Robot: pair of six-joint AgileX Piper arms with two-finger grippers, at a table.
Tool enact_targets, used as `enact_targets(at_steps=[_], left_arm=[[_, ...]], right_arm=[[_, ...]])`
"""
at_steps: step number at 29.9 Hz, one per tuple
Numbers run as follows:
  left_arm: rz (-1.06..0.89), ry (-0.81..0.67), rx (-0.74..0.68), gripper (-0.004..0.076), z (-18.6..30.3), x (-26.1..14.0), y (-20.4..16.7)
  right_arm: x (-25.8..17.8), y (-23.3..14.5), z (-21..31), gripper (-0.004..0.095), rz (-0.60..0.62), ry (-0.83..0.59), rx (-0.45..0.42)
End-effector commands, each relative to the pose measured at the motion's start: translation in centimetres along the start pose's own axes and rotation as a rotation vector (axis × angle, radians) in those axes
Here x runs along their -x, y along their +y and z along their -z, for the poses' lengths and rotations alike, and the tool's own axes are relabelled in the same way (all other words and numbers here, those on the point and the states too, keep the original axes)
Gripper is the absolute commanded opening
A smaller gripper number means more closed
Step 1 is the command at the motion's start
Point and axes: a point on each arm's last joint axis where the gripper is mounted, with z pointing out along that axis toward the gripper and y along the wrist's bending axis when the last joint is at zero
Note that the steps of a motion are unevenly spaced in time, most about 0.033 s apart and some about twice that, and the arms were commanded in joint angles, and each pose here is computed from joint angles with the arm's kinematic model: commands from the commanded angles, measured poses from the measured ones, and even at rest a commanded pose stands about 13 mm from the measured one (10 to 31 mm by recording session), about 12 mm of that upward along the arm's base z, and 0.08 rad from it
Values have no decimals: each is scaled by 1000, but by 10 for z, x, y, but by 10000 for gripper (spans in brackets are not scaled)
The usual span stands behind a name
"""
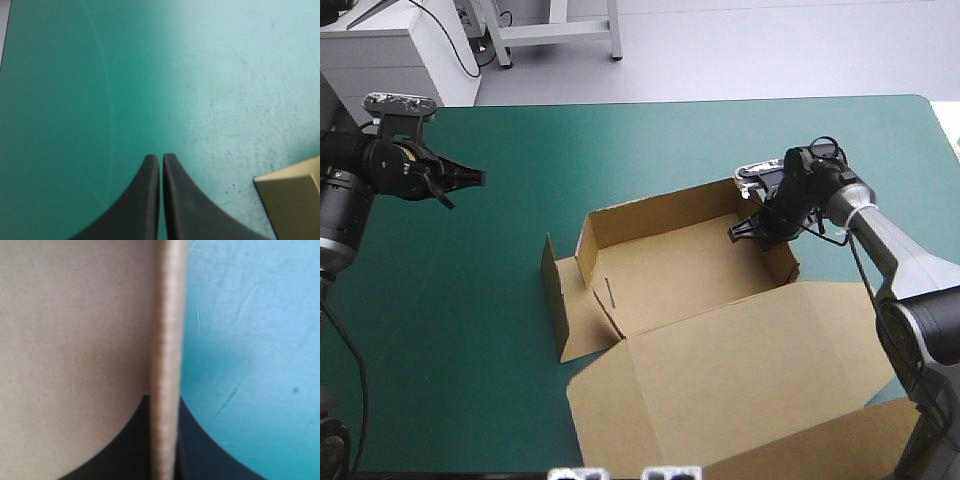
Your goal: Fold the box
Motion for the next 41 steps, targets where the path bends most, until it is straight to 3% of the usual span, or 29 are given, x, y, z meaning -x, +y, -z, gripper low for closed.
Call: enact_targets(at_steps=[1,12,15,19,27,33,41], left_arm=[[5,-76,-1,8,11,8,1],[-9,8,9,8,-14,7,1],[-29,16,43,8,-17,7,4],[-35,28,53,8,-19,6,4],[-39,76,27,8,-54,-11,-1],[124,15,-180,8,-80,-24,-24],[134,-106,-628,8,-71,-17,-61]], right_arm=[[9,3,44,-19,26,-100,4],[20,8,128,-20,74,-261,-18],[17,5,145,-20,79,-304,-58],[10,-8,161,-20,40,-345,-70],[-3,-38,184,-20,-85,-428,46],[-4,-41,188,-20,-102,-459,126],[-3,-37,189,-20,-87,-470,163]])
